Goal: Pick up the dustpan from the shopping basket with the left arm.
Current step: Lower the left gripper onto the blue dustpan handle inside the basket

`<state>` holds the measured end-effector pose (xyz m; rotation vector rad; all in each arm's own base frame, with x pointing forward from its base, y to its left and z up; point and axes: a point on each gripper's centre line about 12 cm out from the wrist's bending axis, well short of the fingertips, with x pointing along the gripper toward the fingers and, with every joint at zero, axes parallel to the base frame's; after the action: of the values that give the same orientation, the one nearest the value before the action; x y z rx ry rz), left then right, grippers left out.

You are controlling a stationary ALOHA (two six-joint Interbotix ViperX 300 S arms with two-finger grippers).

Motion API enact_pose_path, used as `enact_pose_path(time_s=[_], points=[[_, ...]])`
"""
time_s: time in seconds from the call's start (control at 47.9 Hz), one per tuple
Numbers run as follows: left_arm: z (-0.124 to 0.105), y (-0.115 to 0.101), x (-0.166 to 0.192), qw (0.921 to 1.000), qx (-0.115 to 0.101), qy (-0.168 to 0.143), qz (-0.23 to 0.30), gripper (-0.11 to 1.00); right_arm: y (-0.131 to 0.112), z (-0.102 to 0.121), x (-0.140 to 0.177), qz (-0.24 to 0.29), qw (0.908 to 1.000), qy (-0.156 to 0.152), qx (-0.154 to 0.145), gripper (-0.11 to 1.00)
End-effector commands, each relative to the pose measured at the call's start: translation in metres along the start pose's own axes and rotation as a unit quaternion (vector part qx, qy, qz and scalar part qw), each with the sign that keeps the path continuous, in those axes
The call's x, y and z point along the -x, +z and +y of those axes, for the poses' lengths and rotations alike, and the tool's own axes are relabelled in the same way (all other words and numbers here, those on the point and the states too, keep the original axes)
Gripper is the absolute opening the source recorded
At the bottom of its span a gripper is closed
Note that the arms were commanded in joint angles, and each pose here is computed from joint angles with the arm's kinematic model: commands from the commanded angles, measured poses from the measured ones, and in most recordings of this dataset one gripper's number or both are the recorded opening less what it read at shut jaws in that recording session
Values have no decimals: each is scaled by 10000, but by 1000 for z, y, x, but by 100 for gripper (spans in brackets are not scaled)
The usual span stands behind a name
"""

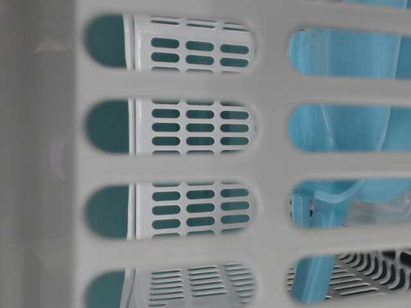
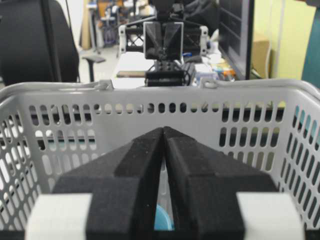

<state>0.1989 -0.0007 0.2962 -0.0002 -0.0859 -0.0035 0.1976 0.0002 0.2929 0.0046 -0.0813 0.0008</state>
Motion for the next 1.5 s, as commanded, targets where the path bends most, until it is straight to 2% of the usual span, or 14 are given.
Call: enact_pose_path(time_s=[0.0,0.063,0.104,0.23,0.355,0.417,0.522,0.626,0.709,0.876,1.043,1.231,1.314,1.481], points=[[-2,21,-7,10000,-31,-76,1,6,7,2,-2,-92,9999,52,-43,0],[-2,29,-13,9996,66,-55,262,2,6,3,-1,-61,9999,68,-75,4],[-2,37,-18,9986,132,-47,515,0,6,3,-1,-22,9999,82,-83,0],[-5,61,-34,9923,123,-68,1232,0,3,6,-1,109,9998,135,-86,-1],[-9,76,-58,9773,91,-104,2115,0,2,6,0,140,9998,151,-86,-1],[-13,82,-72,9665,75,-146,2562,0,2,6,0,140,9997,156,-94,-1],[-20,84,-100,9427,25,-190,3330,0,1,6,0,194,9996,156,-93,-1],[-26,77,-124,9175,-27,-212,3971,0,-1,6,0,270,9995,156,-92,-1],[-33,68,-142,8935,-91,-250,4482,0,0,6,1,294,9994,154,-130,-1],[-42,54,-171,8538,-179,-276,5196,0,-2,7,2,365,9989,158,-229,-1],[-46,33,-191,8239,-213,-244,5657,0,-2,7,2,380,9989,166,-229,-1],[-48,9,-201,8067,-243,-237,5900,2,-3,7,3,373,9989,166,-229,-1],[-49,-2,-202,7995,-212,-200,5999,14,-2,7,4,365,9989,166,-230,-1],[-54,-25,-204,7820,-308,-267,6219,65,-2,7,4,357,9990,167,-230,-1]])
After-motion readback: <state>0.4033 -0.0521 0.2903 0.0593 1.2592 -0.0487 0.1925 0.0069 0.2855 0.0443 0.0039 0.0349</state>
